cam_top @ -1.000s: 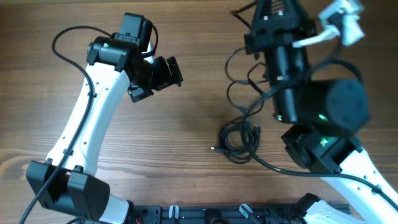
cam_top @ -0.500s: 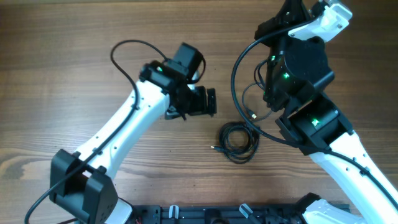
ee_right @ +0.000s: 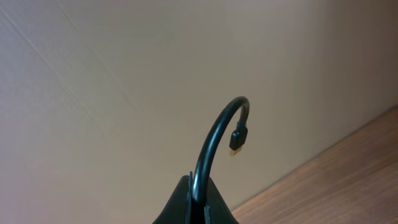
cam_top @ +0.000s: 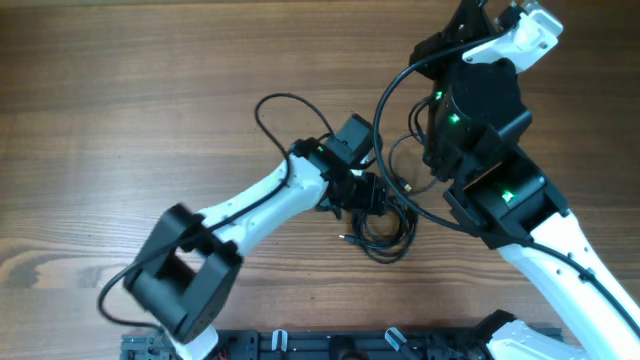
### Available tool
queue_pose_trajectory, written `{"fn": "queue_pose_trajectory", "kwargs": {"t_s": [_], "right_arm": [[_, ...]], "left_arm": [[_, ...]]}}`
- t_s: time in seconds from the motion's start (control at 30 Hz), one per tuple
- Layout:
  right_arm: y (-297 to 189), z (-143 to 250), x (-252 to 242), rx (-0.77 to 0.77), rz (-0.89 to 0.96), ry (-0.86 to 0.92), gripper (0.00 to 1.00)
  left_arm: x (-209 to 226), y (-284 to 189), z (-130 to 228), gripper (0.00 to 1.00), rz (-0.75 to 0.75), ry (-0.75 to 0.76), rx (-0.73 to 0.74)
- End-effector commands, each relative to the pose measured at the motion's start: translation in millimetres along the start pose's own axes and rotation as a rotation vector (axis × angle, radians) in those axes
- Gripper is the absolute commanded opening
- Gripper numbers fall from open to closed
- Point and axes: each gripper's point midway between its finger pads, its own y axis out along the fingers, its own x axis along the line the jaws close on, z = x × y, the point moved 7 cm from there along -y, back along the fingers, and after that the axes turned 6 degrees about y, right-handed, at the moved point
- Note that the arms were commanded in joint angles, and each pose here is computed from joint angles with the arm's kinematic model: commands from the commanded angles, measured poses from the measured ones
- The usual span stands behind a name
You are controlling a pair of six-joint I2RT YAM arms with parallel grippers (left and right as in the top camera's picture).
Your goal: Untangle cables
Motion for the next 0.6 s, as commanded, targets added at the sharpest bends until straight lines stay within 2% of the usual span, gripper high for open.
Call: {"fn": "queue_pose_trajectory", "kwargs": {"t_s": [0.0,0.1,0.2,0.33,0.43,0.53,0.57], "right_arm": [[1.0,-3.9,-1.4,-0.018,0.018,0.012,0.04],[0.9,-1.9,-2.3,-0.008,0.021,0.017,0.04],[0.8,3.4,-6.6,0.016,0.042,0.046,0.04],[0.8,4.1,-7.4,0.019,0.045,0.043,0.04],[0.7,5.5,-8.3,0.026,0.049,0.035,0.04],[0.6,6.8,-9.4,0.032,0.054,0.026,0.04],[0.5,7.4,-10.0,0.035,0.057,0.022,0.04]], "left_arm": [[-2.2,16.9,6.9,0.77,-0.003,0.043,0.034],[-2.6,20.3,2.6,0.69,-0.054,0.069,-0.014],[-0.4,28.1,3.0,0.57,-0.062,0.039,-0.002],[0.0,34.9,4.9,0.55,-0.063,0.037,0.016],[-1.4,36.9,1.2,0.43,-0.053,0.041,-0.002],[1.4,43.1,2.5,0.43,-0.061,0.037,0.014],[3.5,46.6,4.0,0.40,-0.069,0.033,0.027]]}}
